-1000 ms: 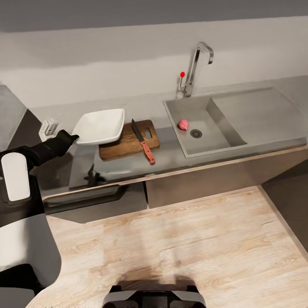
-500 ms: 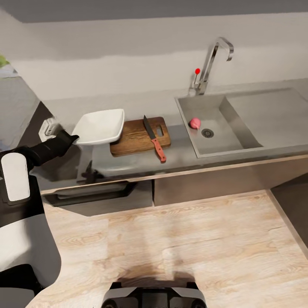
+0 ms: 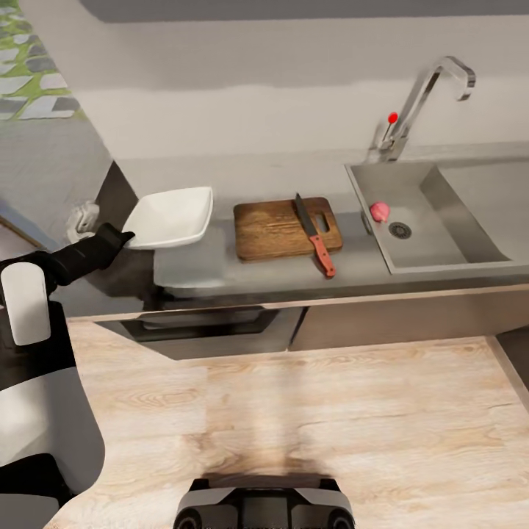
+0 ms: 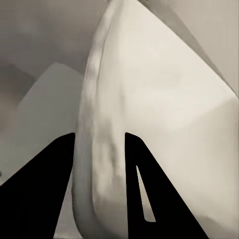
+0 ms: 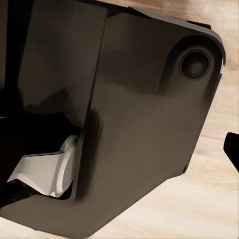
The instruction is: In the kitchen, take the Vidalia onion out of the sink, dice it on the chopping board with the paring knife, put the diced onion into the bowl on the countertop, then place both the paring knife and the chopping board into the sink.
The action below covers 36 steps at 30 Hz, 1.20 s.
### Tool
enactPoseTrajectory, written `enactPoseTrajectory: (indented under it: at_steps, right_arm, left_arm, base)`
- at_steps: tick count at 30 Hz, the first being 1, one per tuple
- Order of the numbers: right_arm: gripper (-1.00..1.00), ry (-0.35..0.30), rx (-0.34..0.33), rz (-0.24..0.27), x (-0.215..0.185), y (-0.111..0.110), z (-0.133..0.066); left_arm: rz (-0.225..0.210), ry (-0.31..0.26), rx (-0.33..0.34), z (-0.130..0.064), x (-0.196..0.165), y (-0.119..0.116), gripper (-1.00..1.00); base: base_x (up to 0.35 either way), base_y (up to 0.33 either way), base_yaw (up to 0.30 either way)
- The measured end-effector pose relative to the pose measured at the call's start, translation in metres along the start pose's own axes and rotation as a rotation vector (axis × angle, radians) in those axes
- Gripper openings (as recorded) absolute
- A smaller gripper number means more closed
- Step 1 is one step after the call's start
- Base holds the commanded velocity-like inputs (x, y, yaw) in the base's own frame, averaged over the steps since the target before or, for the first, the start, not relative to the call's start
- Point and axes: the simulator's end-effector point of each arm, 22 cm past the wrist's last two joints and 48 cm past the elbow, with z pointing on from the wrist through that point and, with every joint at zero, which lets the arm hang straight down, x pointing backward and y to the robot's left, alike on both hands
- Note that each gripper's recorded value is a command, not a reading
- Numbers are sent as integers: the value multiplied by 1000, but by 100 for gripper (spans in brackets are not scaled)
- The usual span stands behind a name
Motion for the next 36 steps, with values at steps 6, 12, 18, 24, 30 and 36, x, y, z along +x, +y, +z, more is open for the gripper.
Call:
enactPoseTrajectory:
  at_steps: [6, 12, 18, 24, 30, 36]
  right_arm:
    - [100, 8, -1, 2, 4, 1, 0]
    - [100, 15, -2, 3, 6, 1, 0]
    - [100, 19, -3, 5, 9, 1, 0]
    - [100, 19, -3, 4, 9, 2, 0]
    - [100, 18, -4, 4, 9, 2, 0]
    - [100, 18, -4, 3, 9, 2, 0]
  left_arm:
    - [-2, 6, -6, 3, 4, 4, -100]
    - [-5, 15, -10, 7, 9, 8, -100]
    - [-16, 22, -1, 8, 13, 8, -100]
    - [-16, 22, -1, 8, 14, 8, -100]
    - [3, 27, 3, 9, 18, 3, -100]
    - [28, 41, 12, 11, 26, -5, -100]
  base:
    - [0, 149, 147]
    - [0, 13, 130]
    - [0, 1, 78]
    - [0, 0, 9]
    - [0, 0, 0]
    - [0, 0, 0]
